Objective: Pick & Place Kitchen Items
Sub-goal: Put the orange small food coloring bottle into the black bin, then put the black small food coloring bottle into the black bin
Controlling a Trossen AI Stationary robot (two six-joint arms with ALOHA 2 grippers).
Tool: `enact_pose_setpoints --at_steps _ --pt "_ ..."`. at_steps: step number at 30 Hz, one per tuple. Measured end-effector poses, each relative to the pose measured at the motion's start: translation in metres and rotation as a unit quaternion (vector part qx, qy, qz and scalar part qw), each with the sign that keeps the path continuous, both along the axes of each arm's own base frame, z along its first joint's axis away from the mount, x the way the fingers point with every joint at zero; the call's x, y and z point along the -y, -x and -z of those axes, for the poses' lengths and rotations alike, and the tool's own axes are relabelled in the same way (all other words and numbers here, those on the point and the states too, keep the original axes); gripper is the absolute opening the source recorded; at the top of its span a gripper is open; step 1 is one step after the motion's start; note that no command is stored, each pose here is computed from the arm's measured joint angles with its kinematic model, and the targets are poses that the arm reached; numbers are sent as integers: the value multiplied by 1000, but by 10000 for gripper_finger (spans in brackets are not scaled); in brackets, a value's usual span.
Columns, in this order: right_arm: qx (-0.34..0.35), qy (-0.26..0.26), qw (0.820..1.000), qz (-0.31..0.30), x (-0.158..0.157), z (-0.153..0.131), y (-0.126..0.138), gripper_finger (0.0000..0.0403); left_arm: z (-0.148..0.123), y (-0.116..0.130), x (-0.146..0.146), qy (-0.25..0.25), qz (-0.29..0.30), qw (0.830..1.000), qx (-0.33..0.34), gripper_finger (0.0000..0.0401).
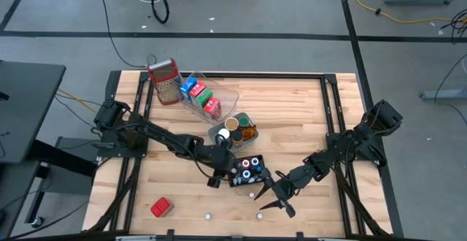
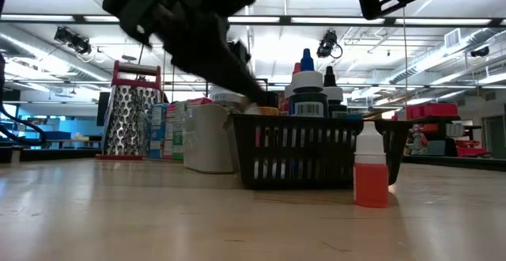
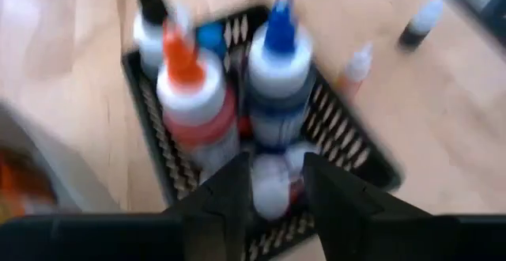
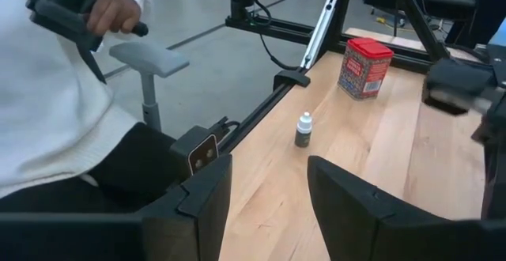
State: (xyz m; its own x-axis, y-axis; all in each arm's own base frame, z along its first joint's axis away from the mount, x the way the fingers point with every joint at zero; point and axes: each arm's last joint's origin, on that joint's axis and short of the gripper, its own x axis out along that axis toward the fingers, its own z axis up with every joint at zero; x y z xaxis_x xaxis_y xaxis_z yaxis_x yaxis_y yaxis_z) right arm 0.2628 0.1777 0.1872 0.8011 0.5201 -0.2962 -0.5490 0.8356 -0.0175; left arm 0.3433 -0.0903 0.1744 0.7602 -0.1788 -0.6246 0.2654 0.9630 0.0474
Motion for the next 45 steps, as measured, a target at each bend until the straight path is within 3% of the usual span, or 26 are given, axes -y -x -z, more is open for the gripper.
enact_pose_setpoints --at_steps 10,13,16,28,36,42,45 --pt "-13 -14 1000 -3 0 0 0 175 7 -2 -1 -11 -12 1000 -5 170" --pt "-28 -32 998 -39 -3 2 1 175 6 -3 -1 -10 -15 1000 7 177" --pt "-36 -39 996 -73 -9 11 1 175 6 -3 -1 -13 -18 1000 2 179" --pt "-124 -23 991 -53 -24 67 -16 169 6 -3 -1 -13 -19 1000 4 176" --pt "-136 -11 988 -74 -29 76 -21 137 6 -3 -1 -13 -19 1000 4 173" --pt "-186 -12 981 -61 -28 95 -19 126 6 -3 -1 -13 -19 1000 4 173" --pt "-165 -5 984 -71 -29 95 -20 118 6 -3 -1 -13 -19 1000 4 173"
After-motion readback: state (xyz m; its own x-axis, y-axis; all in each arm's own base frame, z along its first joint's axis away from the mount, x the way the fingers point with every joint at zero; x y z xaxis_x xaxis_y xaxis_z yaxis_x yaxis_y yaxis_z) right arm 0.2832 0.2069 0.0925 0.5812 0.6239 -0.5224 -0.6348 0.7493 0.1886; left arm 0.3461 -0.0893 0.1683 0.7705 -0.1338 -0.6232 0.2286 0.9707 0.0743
